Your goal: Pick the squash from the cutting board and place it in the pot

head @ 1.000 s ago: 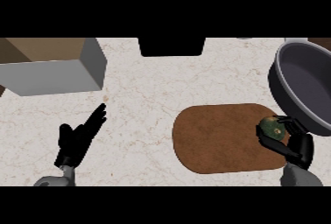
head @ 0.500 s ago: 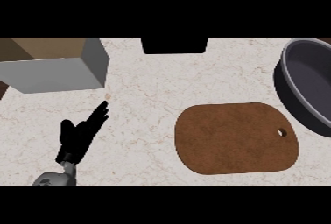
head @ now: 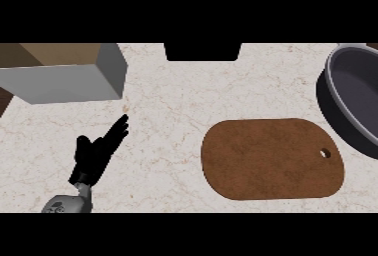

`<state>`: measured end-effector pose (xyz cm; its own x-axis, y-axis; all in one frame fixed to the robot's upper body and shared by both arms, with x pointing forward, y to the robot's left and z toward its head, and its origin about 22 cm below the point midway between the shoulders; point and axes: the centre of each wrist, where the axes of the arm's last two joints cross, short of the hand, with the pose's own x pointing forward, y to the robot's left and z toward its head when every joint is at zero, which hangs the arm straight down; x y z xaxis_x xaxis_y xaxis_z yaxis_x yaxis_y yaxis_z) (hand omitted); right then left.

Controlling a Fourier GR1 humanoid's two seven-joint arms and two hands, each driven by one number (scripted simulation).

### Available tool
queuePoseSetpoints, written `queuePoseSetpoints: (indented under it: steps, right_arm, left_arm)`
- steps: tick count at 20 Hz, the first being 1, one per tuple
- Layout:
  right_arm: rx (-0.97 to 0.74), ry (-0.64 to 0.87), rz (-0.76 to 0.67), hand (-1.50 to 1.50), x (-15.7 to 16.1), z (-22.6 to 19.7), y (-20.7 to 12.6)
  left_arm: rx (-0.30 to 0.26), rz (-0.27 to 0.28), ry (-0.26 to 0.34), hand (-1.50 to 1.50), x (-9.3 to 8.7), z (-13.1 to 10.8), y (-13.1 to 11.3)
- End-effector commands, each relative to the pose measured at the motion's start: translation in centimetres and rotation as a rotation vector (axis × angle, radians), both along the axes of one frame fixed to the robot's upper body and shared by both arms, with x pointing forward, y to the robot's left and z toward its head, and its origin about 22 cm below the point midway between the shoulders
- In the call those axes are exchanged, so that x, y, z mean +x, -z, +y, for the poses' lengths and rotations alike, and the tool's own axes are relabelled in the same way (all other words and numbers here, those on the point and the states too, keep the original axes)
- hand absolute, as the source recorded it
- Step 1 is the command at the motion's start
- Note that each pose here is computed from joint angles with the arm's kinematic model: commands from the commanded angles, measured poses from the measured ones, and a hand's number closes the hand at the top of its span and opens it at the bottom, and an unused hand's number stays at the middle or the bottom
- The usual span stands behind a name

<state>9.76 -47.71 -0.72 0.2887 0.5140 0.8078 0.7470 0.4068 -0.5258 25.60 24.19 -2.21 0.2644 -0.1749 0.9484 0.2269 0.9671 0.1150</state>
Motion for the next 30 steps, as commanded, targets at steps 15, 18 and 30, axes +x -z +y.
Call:
queuePoseSetpoints:
  steps: [15,18,30]
  right_arm:
    - [-0.119,0.036,0.298,1.50,14.3,-1.1,-15.4]
    - [-0.150,0.024,0.364,1.50,17.7,1.3,-15.5]
    - [-0.331,0.115,0.840,1.50,23.4,0.3,-12.8]
  left_arm:
    - [-0.010,-0.010,0.043,0.00,0.3,-0.8,0.7]
    - [-0.015,-0.003,0.041,0.00,-0.8,0.3,0.4]
    - [-0.016,-0.024,0.078,0.00,2.5,-2.8,-1.5]
